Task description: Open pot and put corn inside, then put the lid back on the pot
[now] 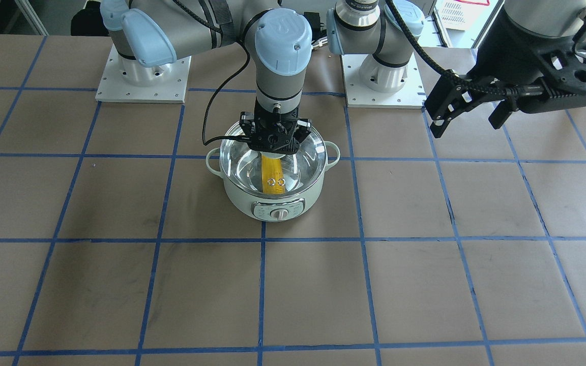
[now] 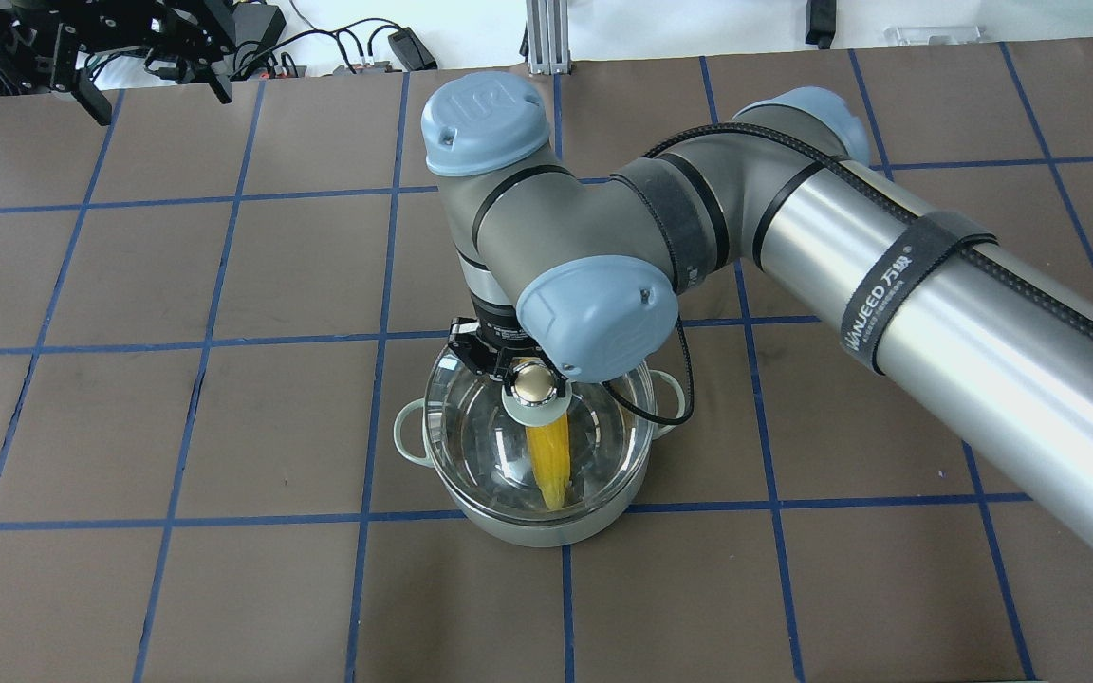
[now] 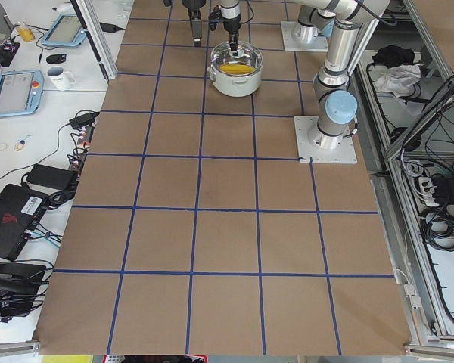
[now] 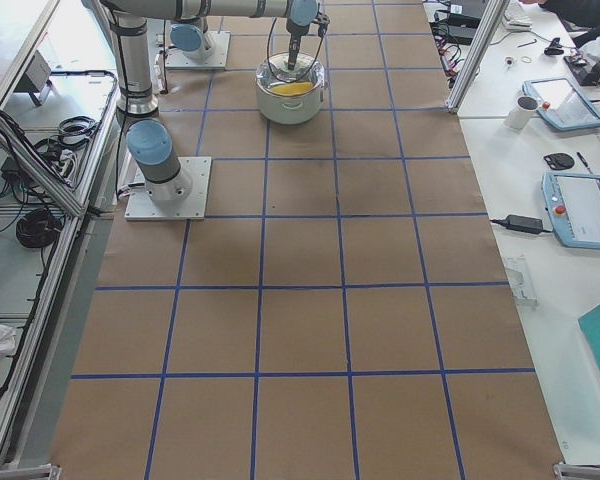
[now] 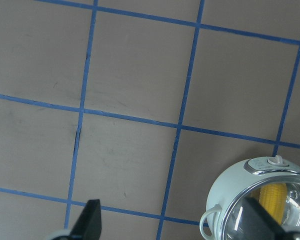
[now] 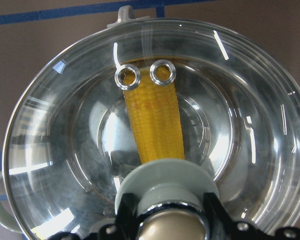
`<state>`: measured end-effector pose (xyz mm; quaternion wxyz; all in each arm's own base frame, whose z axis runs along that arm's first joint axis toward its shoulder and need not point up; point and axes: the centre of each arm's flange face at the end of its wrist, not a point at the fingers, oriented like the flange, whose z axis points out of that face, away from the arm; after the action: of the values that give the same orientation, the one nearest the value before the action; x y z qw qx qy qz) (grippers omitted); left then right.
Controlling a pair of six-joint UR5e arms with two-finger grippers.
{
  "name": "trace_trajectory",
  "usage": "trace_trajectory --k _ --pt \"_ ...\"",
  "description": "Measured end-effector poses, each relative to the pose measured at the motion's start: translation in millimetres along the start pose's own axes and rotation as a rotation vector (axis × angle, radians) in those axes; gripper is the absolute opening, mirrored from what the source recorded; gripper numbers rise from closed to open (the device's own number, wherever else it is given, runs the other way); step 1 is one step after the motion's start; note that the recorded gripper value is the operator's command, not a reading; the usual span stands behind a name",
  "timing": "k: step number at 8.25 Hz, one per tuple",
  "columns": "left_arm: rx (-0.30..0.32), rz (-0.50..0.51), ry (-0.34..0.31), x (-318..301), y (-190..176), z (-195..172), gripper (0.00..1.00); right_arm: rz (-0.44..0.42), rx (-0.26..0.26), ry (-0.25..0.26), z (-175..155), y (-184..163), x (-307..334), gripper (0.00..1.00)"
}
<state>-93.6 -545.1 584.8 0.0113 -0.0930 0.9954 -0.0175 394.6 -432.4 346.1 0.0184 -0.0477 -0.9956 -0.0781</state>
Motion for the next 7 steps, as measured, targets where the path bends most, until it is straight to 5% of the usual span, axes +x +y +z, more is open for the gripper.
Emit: trace_trajectory --k 7 --pt "-0.001 -0.001 0.001 -0.3 -0.1 0.4 1.00 0.005 -0.035 -0.017 4.8 -0.5 -1.4 0.00"
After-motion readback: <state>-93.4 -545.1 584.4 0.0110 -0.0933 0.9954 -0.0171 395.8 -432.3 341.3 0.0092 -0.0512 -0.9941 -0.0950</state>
